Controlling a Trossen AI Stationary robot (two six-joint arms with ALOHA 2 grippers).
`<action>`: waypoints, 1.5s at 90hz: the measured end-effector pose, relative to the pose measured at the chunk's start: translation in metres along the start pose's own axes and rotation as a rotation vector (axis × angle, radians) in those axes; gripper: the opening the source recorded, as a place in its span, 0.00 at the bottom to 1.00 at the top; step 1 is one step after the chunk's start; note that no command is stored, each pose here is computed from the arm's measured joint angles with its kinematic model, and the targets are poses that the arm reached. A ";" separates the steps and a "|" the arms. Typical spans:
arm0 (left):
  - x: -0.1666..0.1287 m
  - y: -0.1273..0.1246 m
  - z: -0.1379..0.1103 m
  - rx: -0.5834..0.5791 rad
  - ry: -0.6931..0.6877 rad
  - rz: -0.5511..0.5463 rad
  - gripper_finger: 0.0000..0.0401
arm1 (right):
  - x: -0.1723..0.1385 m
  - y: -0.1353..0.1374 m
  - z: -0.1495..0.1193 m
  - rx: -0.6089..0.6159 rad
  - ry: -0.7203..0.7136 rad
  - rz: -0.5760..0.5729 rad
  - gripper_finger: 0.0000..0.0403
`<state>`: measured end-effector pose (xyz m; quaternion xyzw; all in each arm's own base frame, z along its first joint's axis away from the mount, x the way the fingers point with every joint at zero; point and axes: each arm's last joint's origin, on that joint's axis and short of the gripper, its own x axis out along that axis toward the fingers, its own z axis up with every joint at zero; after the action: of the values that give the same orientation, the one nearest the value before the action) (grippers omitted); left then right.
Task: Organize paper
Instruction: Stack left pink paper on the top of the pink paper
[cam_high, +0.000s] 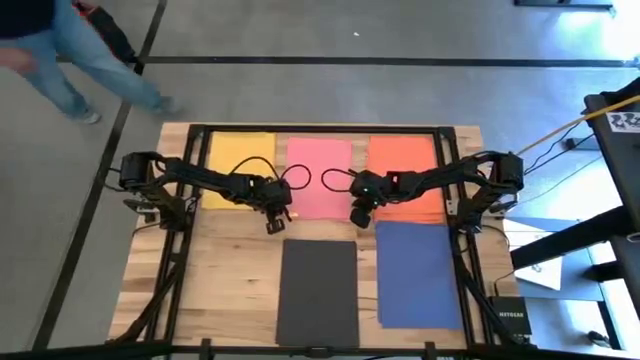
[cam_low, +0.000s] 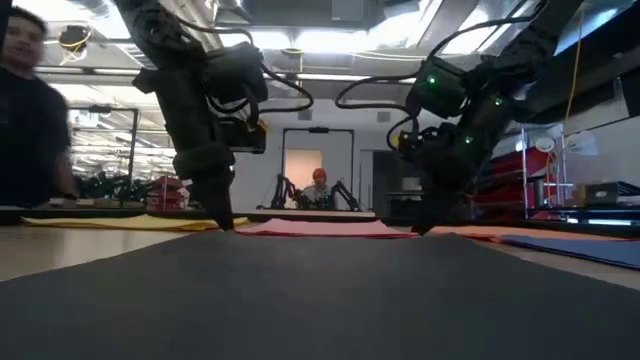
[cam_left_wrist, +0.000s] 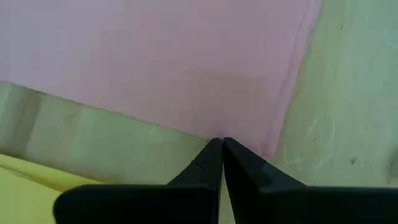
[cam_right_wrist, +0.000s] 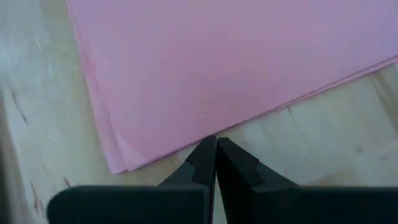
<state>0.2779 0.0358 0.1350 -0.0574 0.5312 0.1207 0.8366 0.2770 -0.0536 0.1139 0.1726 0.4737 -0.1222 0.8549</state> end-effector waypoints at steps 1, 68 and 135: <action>0.000 0.000 0.000 0.001 -0.001 -0.001 0.00 | 0.000 0.000 0.000 0.000 0.000 0.000 0.00; -0.035 -0.003 0.005 0.009 -0.101 -0.010 0.00 | -0.018 0.003 -0.001 -0.014 0.029 0.047 0.00; -0.044 -0.061 -0.012 0.032 -0.173 -0.137 0.00 | -0.013 0.066 0.009 -0.165 -0.013 0.097 0.00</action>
<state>0.2658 -0.0323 0.1682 -0.0695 0.4539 0.0590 0.8864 0.3020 0.0038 0.1414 0.1236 0.4677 -0.0421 0.8742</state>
